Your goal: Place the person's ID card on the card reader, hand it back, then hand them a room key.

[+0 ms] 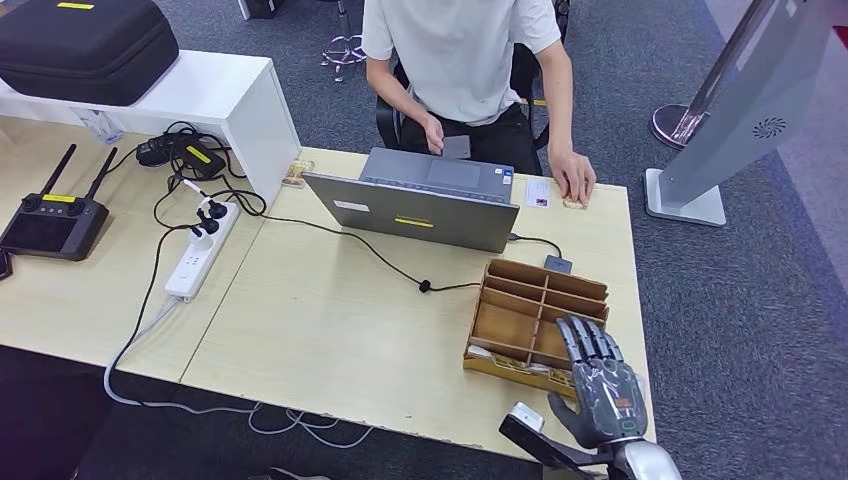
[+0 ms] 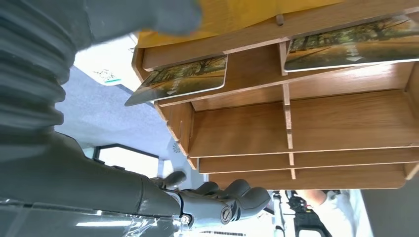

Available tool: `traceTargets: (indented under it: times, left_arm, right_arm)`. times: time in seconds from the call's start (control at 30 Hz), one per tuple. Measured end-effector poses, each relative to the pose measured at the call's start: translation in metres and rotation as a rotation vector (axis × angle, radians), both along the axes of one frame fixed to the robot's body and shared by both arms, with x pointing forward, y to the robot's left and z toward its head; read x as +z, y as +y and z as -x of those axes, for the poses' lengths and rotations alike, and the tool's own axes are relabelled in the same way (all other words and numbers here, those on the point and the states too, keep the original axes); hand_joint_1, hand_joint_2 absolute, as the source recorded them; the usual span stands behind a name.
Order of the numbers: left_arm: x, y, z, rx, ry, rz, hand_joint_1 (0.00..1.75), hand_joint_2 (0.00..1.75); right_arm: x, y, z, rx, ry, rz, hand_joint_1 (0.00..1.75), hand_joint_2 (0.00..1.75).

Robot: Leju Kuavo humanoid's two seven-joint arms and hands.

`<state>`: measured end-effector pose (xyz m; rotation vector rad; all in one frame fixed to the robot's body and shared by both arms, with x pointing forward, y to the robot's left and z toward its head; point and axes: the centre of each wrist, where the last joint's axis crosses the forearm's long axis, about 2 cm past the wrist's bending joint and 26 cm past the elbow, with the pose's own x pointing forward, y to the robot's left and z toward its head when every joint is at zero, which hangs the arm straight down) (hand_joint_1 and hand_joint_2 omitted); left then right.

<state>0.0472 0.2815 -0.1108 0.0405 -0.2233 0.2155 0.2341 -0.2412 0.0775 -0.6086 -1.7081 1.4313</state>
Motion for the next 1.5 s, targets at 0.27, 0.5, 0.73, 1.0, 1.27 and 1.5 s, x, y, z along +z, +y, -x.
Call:
traceTargets:
  times: [0.27, 0.5, 0.73, 1.0, 1.27, 1.5]
  left_arm:
    - [0.0, 0.0, 0.0, 0.0, 0.0, -0.001, 0.0, 1.75]
    - [0.0, 0.0, 0.0, 0.0, 0.0, -0.001, 0.0, 1.75]
    - [0.0, 0.001, 0.0, 0.003, -0.029, -0.025, 0.0, 1.75]
    - [0.0, 0.002, 0.0, 0.002, -0.022, -0.042, 0.0, 1.75]
    - [0.0, 0.006, -0.001, -0.017, -0.013, -0.048, 0.0, 1.75]
    - [0.0, 0.009, -0.001, -0.027, -0.01, -0.051, 0.0, 1.75]
  right_arm:
    - [-0.001, 0.0, 0.001, 0.007, 0.002, -0.018, 1.75, 1.75]
    - [-0.001, -0.001, 0.001, 0.004, 0.001, -0.019, 1.75, 1.75]
    - [-0.002, 0.0, 0.001, 0.003, 0.003, -0.021, 1.75, 1.75]
    - [0.009, 0.003, -0.012, -0.001, -0.029, -0.035, 1.75, 1.75]
    - [0.078, 0.008, -0.076, -0.016, -0.171, -0.076, 1.75, 1.75]
    - [0.129, 0.012, -0.112, -0.02, -0.252, -0.117, 1.75, 1.75]
